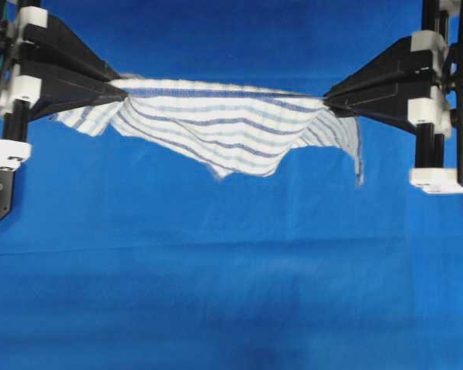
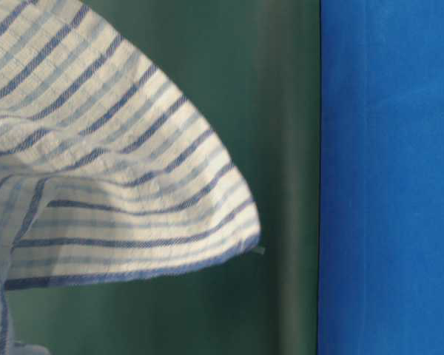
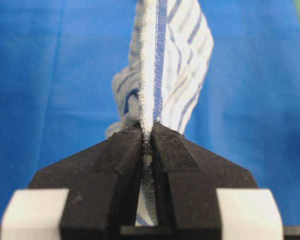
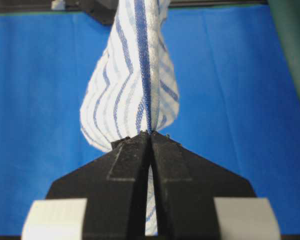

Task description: Lift the towel with both arms.

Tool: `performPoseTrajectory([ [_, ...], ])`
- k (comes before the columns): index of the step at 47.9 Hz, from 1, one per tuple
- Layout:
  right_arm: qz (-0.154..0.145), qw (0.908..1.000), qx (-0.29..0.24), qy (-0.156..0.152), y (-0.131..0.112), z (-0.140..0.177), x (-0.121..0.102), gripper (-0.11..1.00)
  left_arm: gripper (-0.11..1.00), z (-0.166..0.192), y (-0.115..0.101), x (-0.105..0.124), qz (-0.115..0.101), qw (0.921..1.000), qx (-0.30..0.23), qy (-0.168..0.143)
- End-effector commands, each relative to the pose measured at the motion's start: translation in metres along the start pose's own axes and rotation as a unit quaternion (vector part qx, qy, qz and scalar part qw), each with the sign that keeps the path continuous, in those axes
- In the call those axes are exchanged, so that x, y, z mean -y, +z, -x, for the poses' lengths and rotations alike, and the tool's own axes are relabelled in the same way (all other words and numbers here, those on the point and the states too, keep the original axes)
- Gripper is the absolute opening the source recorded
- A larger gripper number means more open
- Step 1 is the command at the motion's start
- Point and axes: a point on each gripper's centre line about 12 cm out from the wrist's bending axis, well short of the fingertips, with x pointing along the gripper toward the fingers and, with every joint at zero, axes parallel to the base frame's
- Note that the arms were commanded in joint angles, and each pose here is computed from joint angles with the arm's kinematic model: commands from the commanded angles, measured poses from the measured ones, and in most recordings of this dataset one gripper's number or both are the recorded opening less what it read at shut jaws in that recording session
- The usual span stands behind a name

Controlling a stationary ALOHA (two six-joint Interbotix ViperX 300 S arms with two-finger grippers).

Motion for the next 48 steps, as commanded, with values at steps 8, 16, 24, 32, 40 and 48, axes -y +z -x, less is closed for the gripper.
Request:
performPoseTrajectory([
  [8, -0.004, 0.9999, 0.012, 0.000, 0.005, 0.005, 0.001, 0.24, 0.48, 0.011, 0.003, 0.000, 0.006, 0.9997, 0.024, 0.000],
  [16, 0.004, 0.9998, 0.013, -0.013, 0.005, 0.004, 0.004, 0.68, 0.90, 0.012, 0.000, 0.000, 0.008, 0.9997, 0.025, -0.001],
  [24, 0.000, 0.9999, 0.002, -0.015, -0.001, -0.001, 0.004, 0.66, 0.92, 0.005, -0.011, 0.000, 0.012, 0.9999, 0.011, -0.001],
  [32, -0.010, 0.9994, -0.031, -0.015, -0.021, -0.020, -0.001, 0.67, 0.92, -0.014, -0.033, 0.004, 0.011, 0.9999, -0.005, -0.009],
  [40, -0.017, 0.9972, -0.072, -0.013, -0.056, -0.049, -0.009, 0.67, 0.92, -0.038, -0.066, 0.010, 0.007, 0.9995, -0.024, -0.018],
  [48, -0.024, 0.9954, -0.093, -0.002, -0.090, -0.077, -0.017, 0.67, 0.92, -0.067, -0.108, 0.014, 0.003, 0.9985, -0.050, -0.023],
])
